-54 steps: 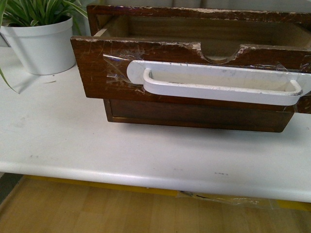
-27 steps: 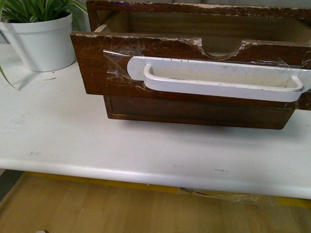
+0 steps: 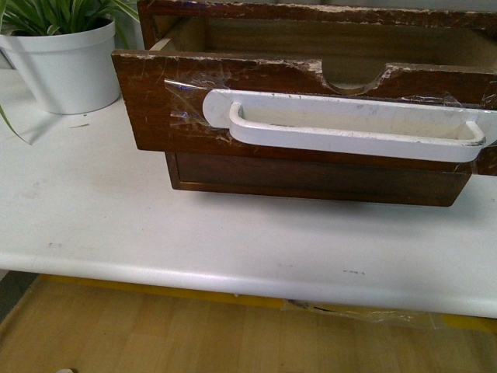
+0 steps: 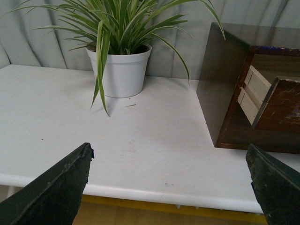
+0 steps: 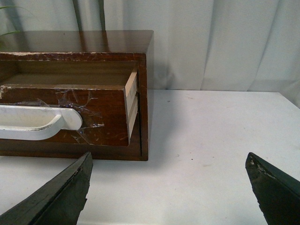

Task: Open drawer

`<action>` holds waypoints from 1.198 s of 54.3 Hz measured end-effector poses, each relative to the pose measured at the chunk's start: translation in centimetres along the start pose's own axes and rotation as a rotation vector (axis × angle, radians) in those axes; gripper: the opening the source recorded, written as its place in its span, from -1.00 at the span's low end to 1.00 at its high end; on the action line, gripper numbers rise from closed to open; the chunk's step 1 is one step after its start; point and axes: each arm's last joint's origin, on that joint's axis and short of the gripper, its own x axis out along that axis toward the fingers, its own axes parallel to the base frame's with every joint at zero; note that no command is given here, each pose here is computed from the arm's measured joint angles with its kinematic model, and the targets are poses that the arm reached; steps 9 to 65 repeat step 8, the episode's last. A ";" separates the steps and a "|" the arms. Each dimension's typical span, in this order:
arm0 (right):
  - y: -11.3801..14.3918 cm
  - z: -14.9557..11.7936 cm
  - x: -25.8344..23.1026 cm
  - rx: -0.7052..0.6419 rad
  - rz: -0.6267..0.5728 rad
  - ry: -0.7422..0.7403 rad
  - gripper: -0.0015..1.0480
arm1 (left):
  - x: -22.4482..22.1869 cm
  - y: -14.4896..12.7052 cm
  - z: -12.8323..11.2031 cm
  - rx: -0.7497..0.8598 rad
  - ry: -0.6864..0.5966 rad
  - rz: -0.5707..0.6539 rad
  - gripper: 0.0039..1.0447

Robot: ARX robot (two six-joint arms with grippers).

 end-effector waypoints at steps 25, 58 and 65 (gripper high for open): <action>0.0 0.0 0.0 0.000 0.000 0.000 0.83 | 0.0 0.0 0.0 0.000 0.000 0.000 0.89; 0.0 0.0 0.0 0.000 0.000 0.000 0.83 | 0.0 0.0 0.0 0.000 0.000 0.000 0.89; 0.0 0.0 0.0 0.000 0.000 0.000 0.83 | 0.0 0.0 0.0 0.000 0.000 0.000 0.89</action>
